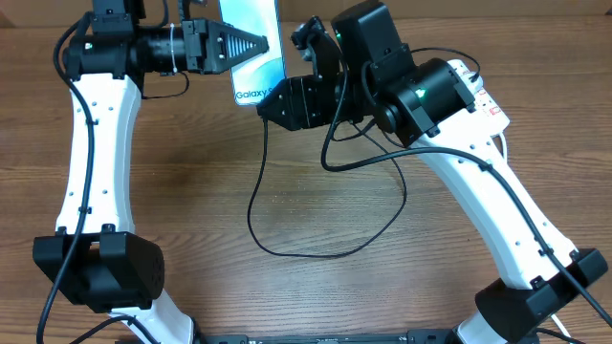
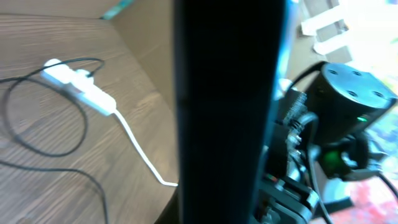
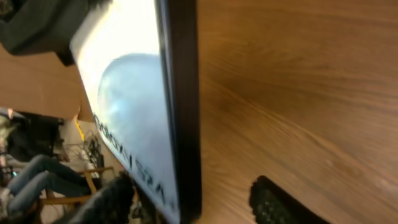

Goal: Plug charger to phone and switch on socket
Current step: 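Release the plug and lower the phone onto the table with the left gripper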

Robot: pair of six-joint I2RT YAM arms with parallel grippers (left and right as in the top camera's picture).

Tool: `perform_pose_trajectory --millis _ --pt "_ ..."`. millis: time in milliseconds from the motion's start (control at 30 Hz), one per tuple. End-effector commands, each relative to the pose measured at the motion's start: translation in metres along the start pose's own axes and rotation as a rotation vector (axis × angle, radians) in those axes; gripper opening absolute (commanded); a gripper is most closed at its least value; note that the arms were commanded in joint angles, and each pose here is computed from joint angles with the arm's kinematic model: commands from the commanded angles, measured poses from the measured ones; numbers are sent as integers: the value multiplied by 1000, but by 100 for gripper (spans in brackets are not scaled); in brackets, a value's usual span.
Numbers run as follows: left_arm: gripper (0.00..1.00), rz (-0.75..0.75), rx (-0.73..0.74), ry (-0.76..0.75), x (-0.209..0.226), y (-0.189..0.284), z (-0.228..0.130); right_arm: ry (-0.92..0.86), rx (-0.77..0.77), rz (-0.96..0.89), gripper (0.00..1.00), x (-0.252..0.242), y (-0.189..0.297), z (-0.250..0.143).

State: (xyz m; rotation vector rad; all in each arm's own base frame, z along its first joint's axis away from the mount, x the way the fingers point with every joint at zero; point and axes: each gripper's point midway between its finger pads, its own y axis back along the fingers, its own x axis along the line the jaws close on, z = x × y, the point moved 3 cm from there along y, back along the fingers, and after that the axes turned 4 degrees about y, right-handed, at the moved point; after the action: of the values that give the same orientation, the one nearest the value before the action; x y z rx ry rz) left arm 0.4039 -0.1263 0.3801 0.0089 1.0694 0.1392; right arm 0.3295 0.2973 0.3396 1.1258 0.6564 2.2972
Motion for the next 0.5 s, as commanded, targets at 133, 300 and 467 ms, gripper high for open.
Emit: perform_pose_trajectory --millis 133,300,467 --pt "4 406 -49 75 57 11 -5 -56 -23 -136 75 -18 14 0" --pt "4 577 66 143 97 6 -34 -192 -62 -406 100 -70 34 -1" --pt "4 634 192 171 130 -16 -56 -263 -79 -567 100 -112 60 -3"
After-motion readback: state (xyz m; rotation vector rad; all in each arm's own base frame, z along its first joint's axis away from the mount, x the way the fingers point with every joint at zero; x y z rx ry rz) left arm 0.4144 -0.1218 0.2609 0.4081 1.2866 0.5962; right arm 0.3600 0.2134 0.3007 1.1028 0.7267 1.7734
